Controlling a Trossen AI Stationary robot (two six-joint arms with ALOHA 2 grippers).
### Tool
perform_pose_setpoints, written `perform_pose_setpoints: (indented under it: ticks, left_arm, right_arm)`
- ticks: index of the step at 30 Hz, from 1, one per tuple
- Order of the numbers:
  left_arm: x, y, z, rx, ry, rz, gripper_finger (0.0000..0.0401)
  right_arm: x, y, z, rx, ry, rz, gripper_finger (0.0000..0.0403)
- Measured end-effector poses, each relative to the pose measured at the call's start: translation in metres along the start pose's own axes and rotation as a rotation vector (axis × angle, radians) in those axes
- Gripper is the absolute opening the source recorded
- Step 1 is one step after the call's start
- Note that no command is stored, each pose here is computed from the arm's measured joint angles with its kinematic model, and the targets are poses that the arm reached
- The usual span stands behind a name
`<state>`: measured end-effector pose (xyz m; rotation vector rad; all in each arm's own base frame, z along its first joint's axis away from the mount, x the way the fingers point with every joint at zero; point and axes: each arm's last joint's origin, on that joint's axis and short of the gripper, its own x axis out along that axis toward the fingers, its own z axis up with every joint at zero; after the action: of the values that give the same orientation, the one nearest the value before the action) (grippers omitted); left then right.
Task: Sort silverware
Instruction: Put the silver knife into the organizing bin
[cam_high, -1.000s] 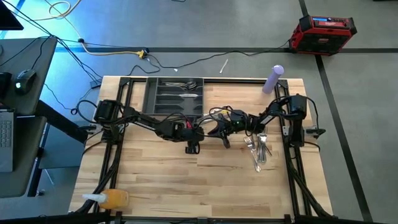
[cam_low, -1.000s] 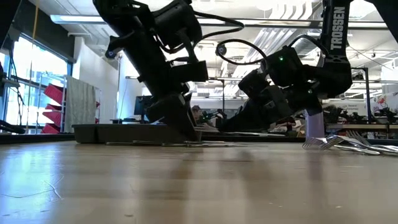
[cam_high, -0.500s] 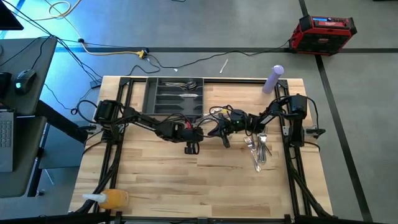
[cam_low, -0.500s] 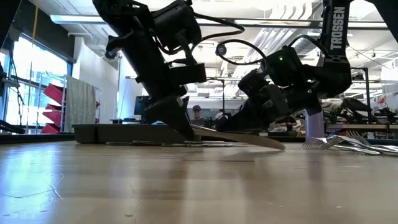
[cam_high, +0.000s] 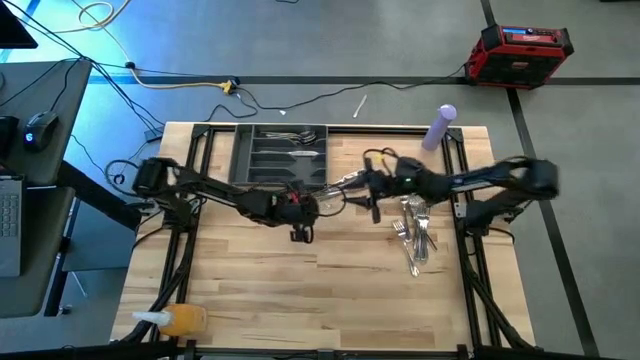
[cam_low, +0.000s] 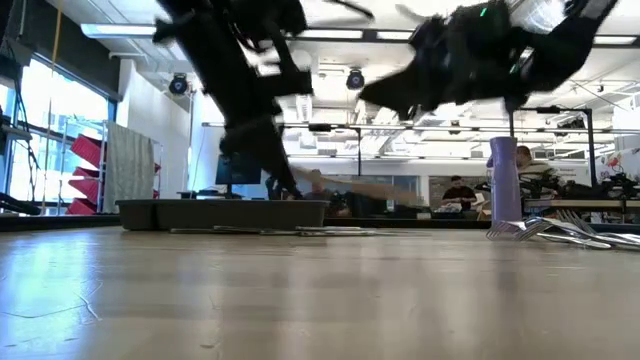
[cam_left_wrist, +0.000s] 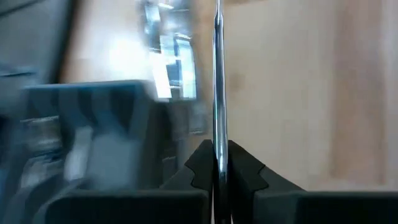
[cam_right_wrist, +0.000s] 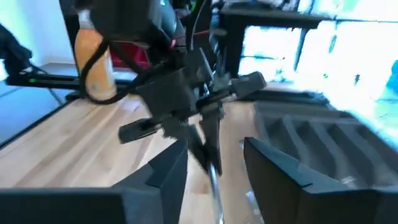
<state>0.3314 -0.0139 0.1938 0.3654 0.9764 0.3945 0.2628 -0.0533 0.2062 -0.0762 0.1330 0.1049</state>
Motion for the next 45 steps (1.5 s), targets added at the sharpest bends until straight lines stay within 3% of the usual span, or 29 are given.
perform_pose_setpoints:
  ticks: [5,12,17,20,24,35,45]
  left_arm:
    - [-0.047,0.045,-0.009,-0.018,0.025,0.155,0.0000]
    - [-0.074,0.105,-0.044,0.077,0.210,0.186,0.0000]
    - [-0.060,0.137,-0.059,0.164,0.334,0.164,0.0000]
    - [-0.047,0.152,-0.063,0.217,0.364,0.170,0.0000]
    - [-0.027,0.166,-0.069,0.235,0.369,0.094,0.0000]
    - [0.030,0.187,-0.087,0.257,0.428,-0.001,0.0003]
    - [0.059,0.191,-0.099,0.305,0.482,-0.040,0.0046]
  right_arm:
    - [-0.027,0.005,0.023,-0.048,0.021,-0.082,0.0144]
    - [-0.037,0.007,0.030,-0.069,0.028,-0.109,0.0130]
    - [-0.037,0.007,0.030,-0.062,0.028,-0.109,0.0129]
    - [-0.037,0.007,0.030,-0.061,0.028,-0.109,0.0128]
    - [-0.037,0.007,0.030,-0.052,0.027,-0.109,0.0128]
    - [-0.037,0.007,0.028,-0.040,0.044,-0.106,0.0128]
    - [-0.037,0.007,0.027,-0.037,0.055,-0.104,0.0128]
